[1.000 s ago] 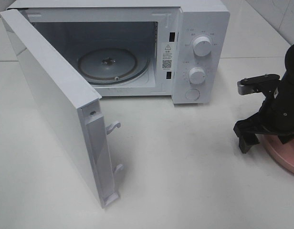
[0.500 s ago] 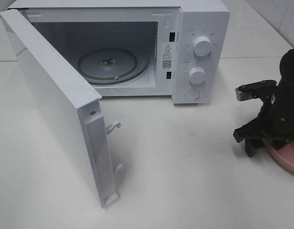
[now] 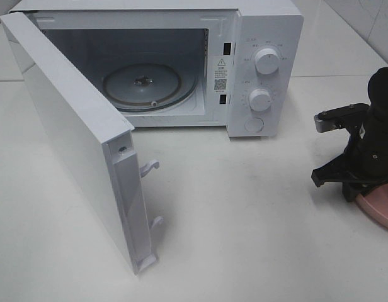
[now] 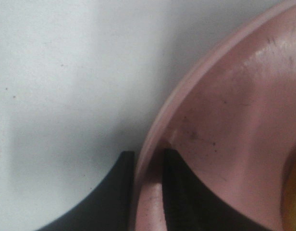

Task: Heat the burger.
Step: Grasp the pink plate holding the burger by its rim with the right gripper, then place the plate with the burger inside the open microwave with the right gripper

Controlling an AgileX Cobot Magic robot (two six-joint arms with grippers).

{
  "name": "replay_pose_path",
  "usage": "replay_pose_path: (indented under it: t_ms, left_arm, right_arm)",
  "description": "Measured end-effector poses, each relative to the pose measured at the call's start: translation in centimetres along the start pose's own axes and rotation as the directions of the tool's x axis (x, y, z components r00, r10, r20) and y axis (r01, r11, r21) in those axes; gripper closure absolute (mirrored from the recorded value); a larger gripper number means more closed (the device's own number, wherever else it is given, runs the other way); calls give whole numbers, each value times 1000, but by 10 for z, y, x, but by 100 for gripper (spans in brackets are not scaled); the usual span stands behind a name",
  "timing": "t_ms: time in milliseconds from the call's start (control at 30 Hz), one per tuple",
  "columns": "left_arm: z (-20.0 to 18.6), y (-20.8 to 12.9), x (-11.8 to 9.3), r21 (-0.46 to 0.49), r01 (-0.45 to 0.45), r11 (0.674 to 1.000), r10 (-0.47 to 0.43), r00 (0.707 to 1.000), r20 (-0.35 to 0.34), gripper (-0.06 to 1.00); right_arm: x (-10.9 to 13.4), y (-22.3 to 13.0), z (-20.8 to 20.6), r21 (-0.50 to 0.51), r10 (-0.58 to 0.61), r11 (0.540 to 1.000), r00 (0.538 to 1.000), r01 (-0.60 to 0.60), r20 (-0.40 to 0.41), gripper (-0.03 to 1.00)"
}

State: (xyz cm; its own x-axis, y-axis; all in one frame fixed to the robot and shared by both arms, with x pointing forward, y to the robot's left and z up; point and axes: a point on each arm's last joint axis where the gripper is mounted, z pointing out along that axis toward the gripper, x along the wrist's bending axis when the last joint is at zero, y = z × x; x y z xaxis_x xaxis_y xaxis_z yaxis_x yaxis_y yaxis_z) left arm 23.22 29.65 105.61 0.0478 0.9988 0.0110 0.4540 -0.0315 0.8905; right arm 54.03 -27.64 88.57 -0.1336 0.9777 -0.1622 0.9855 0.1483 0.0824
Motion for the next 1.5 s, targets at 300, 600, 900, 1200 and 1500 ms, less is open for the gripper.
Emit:
replay_pose_path:
  t_ms: [300, 600, 900, 1200, 1500]
  left_arm:
    - [0, 0, 0, 0, 0, 1000, 0, 1000, 0, -3]
    - [0, 0, 0, 0, 0, 1000, 0, 1000, 0, -3]
    - [0, 0, 0, 0, 0, 1000, 0, 1000, 0, -3]
    - [0, 0, 0, 0, 0, 1000, 0, 1000, 0, -3]
    - [0, 0, 0, 0, 0, 1000, 0, 1000, 0, -3]
  right_arm:
    - [-4, -3, -2, 32, 19, 999, 998, -21, 52, 82]
    - [0, -7, -10, 58, -7, 998, 992, 0, 128, 88]
    - [9, -9, -21, 62, -25, 998, 976, 12, 218, 91]
    - [18, -14, -31, 79, -66, 996, 964, 47, 259, 91]
    - [27, -25, -41, 67, -116, 993, 948, 100, 296, 90]
